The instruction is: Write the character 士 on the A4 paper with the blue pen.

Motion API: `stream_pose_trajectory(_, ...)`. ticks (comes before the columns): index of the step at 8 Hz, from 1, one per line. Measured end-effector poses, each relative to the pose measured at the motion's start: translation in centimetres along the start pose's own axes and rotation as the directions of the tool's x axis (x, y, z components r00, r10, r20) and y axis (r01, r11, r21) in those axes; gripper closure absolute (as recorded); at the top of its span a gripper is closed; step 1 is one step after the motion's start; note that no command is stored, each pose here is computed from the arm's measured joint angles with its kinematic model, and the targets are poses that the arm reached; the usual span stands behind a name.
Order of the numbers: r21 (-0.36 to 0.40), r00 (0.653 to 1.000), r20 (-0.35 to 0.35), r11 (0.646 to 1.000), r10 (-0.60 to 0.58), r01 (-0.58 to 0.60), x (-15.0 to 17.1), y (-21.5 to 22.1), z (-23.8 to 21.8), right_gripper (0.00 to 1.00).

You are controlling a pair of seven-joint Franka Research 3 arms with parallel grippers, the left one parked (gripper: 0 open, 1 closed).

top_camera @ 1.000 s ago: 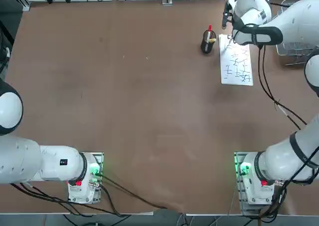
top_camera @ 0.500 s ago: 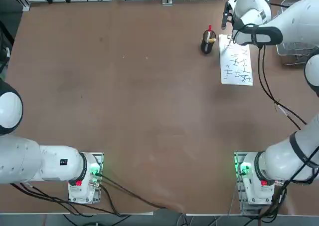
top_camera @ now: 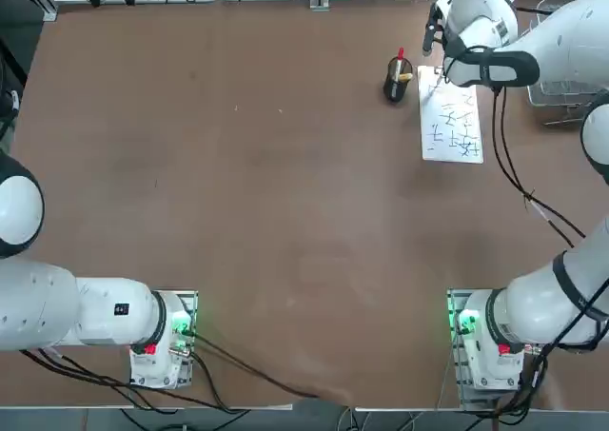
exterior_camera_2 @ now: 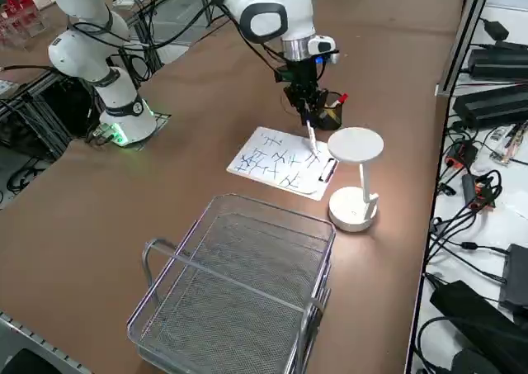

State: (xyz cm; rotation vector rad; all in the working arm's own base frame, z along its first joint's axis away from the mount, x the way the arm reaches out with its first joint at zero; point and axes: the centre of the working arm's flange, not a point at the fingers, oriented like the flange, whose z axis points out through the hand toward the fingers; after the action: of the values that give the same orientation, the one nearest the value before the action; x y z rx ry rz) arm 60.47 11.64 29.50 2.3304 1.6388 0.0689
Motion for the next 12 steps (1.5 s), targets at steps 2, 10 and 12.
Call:
stream_pose_trajectory(2,0.005,1.000,0.006,1.000,-0.002,0.002,0.21,-0.25,-0.05,0.81)
stream_pose_trajectory(10,0.017,1.000,0.023,1.000,0.001,-0.001,0.66,-0.83,-0.47,0.81)
stream_pose_trajectory(12,0.006,1.000,0.020,1.000,-0.011,0.011,0.65,-0.56,-1.00,0.81)
